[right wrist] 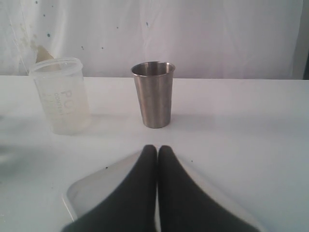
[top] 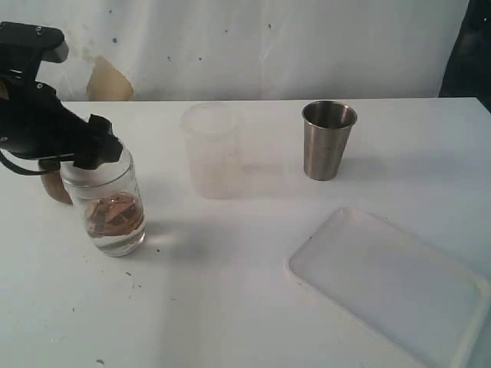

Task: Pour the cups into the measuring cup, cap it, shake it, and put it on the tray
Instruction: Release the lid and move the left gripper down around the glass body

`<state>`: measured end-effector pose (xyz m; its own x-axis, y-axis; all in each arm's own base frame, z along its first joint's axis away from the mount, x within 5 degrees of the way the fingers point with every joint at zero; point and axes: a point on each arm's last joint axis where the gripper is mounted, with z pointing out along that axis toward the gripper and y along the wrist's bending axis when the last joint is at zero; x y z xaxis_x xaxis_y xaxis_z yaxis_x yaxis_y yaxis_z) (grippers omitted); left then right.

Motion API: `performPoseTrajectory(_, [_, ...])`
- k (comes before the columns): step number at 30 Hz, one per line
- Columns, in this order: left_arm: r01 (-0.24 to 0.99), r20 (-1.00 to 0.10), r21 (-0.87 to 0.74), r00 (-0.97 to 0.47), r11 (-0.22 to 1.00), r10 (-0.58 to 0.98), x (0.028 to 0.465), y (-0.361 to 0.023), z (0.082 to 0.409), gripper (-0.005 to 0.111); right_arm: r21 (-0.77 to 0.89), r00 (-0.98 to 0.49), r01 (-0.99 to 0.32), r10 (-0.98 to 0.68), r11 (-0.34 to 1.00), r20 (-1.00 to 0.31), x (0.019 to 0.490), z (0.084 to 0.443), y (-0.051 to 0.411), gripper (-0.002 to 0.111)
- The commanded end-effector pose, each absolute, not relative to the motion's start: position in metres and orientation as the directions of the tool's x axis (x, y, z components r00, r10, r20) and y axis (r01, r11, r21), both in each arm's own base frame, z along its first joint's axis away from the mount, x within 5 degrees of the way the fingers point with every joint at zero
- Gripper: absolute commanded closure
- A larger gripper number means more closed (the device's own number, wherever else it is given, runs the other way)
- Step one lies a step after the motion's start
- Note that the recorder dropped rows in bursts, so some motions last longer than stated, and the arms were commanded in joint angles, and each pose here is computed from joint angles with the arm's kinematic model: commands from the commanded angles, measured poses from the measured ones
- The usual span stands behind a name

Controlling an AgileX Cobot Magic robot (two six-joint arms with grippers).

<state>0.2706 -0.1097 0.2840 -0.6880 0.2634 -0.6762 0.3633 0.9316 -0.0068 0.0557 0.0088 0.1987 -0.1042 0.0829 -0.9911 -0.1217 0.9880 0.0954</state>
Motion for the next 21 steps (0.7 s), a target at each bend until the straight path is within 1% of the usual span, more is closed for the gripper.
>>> performPoseTrajectory(1, [0.338, -0.738, -0.011, -0.638, 0.941, 0.220, 0.264, -0.104, 0.312, 0.026, 0.096, -0.097, -0.122, 0.084, 0.988, -0.992, 0.055, 0.197, 0.009, 0.108])
performPoseTrajectory(3, [0.333, -0.764, -0.018, -0.613, 0.943, 0.202, 0.255, -0.100, 0.325, 0.026, 0.096, -0.097, -0.122, 0.084, 0.988, -0.992, 0.055, 0.197, 0.009, 0.108])
performPoseTrajectory(4, [0.329, -0.785, -0.023, -0.591, 0.944, 0.187, 0.244, -0.095, 0.334, 0.026, 0.096, -0.097, -0.122, 0.084, 0.988, -0.992, 0.055, 0.197, 0.009, 0.108])
performPoseTrajectory(5, [0.323, -0.800, -0.035, -0.577, 0.946, 0.167, 0.237, -0.093, 0.335, 0.026, 0.096, -0.097, -0.122, 0.084, 0.988, -0.992, 0.055, 0.197, 0.009, 0.108])
performPoseTrajectory(7, [0.304, -0.860, -0.111, -0.506, 0.946, 0.062, 0.218, -0.087, 0.337, 0.026, 0.096, -0.097, -0.122, 0.084, 0.988, -0.992, 0.055, 0.197, 0.009, 0.108])
performPoseTrajectory(9, [0.298, -0.905, -0.184, -0.422, 0.937, -0.043, 0.201, -0.081, 0.318, 0.026, 0.096, -0.097, -0.122, 0.084, 0.988, -0.992, 0.055, 0.197, 0.009, 0.108])
performPoseTrajectory(11, [0.297, -0.934, -0.251, -0.325, 0.921, -0.150, 0.185, -0.074, 0.282, 0.026, 0.096, -0.097, -0.122, 0.084, 0.988, -0.992, 0.055, 0.197, 0.009, 0.108])
performPoseTrajectory(13, [0.313, -0.951, -0.271, -0.236, 0.910, -0.202, 0.171, -0.068, 0.250, 0.026, 0.096, -0.097, -0.122, 0.084, 0.988, -0.992, 0.055, 0.197, 0.009, 0.108])
performPoseTrajectory(15, [0.329, -0.961, -0.265, -0.168, 0.906, -0.220, 0.154, -0.061, 0.224, 0.026, 0.096, -0.097, -0.122, 0.084, 0.988, -0.992, 0.055, 0.197, 0.009, 0.108])
performPoseTrajectory(17, [0.340, -0.971, -0.235, -0.129, 0.911, -0.203, 0.142, -0.056, 0.210, 0.028, 0.096, -0.097, -0.122, 0.084, 0.988, -0.992, 0.055, 0.197, 0.009, 0.108])
performPoseTrajectory(21, [0.362, -0.975, -0.189, -0.176, 0.913, -0.133, 0.141, -0.058, 0.197, 0.028, 0.096, -0.097, -0.122, 0.084, 0.988, -0.992, 0.055, 0.197, 0.009, 0.108])
